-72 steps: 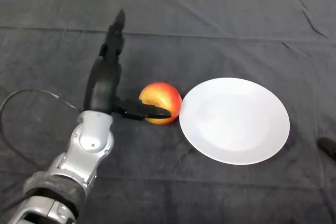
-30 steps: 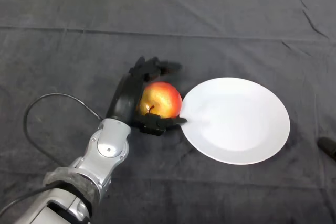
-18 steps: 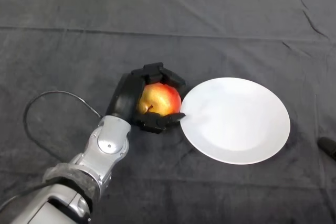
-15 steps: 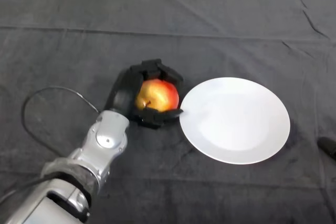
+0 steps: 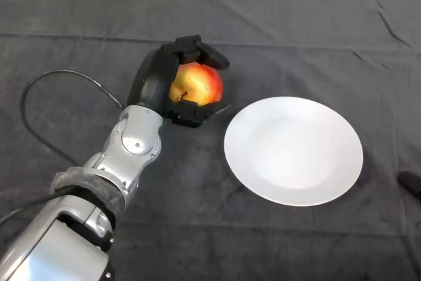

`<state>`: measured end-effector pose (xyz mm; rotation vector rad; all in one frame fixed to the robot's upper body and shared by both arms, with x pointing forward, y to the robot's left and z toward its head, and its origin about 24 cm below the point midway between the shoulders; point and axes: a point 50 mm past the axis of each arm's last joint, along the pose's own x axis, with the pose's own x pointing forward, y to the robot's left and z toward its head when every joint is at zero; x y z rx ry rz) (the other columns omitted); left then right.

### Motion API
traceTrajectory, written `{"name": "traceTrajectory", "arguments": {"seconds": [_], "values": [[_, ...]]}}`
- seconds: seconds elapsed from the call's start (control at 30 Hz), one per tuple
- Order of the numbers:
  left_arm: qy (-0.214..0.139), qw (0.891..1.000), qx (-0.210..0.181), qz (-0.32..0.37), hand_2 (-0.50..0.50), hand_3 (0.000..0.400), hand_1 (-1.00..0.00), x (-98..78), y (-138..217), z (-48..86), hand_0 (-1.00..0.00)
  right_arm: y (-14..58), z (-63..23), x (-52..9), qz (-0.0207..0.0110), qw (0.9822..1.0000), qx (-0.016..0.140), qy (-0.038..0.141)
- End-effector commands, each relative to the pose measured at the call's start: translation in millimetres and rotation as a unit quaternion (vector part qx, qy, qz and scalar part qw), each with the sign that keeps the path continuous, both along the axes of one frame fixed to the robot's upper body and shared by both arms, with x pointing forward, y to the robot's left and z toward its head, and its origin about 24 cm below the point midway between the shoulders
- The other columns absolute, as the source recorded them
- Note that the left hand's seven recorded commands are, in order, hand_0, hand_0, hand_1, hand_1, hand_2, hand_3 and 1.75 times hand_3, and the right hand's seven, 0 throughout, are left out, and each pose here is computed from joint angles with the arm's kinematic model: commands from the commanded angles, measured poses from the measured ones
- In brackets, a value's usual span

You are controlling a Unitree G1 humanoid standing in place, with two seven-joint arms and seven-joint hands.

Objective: Move the apple to the plate

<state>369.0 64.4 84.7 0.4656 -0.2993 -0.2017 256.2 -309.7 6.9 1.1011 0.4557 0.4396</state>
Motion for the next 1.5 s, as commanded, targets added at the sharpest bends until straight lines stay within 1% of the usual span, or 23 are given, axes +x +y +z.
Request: {"name": "traceTrajectory", "arguments": {"seconds": [0.03, 0.23, 0.5, 1.17, 1.37, 1.4, 1.47, 1.5], "values": [[-0.043, 0.998, -0.007, -0.042, 0.0, 0.4, -1.0, -0.2, -20, 20.7, -1.0, -6.2, 2.8, -1.8, -0.007, 1.0, -0.006, -0.002], [-0.041, 0.996, 0.001, -0.074, 0.0, 0.4, -1.0, -6.6, -29, 16.2, -1.0, -6.2, 2.8, -1.9, -0.0069, 1.0, -0.006, -0.002], [-0.028, 0.994, 0.009, -0.107, 0.0, 0.4, -1.0, -15.1, -39, 7.7, -1.0, -6.2, 2.8, -1.9, -0.0068, 1.0, -0.006, -0.002], [0.021, 0.988, 0.019, -0.154, 0.0, 0.4, -1.0, -31.5, -53, -12.8, -1.0, -6.2, 2.8, -1.9, -0.0067, 1.0, -0.006, -0.002], [0.037, 0.986, 0.025, -0.163, 0.0, 0.4, -1.0, -33.5, -53, -17.8, -1.0, -6.2, 2.8, -1.9, -0.0066, 1.0, -0.006, -0.002], [0.039, 0.985, 0.026, -0.163, -0.07, 0.4, -0.86, -33.4, -52, -18.2, -1.0, -6.2, 2.8, -1.9, -0.0066, 1.0, -0.006, -0.002], [0.043, 0.985, 0.028, -0.165, -0.15, 0.331, -0.53, -33.1, -52, -19.0, -0.83, -6.2, 2.8, -1.9, -0.0066, 1.0, -0.006, -0.002], [0.045, 0.985, 0.028, -0.165, -0.15, 0.322, -0.49, -33.0, -51, -19.3, -0.8, -6.2, 2.8, -1.9, -0.0066, 1.0, -0.006, -0.002]]}}
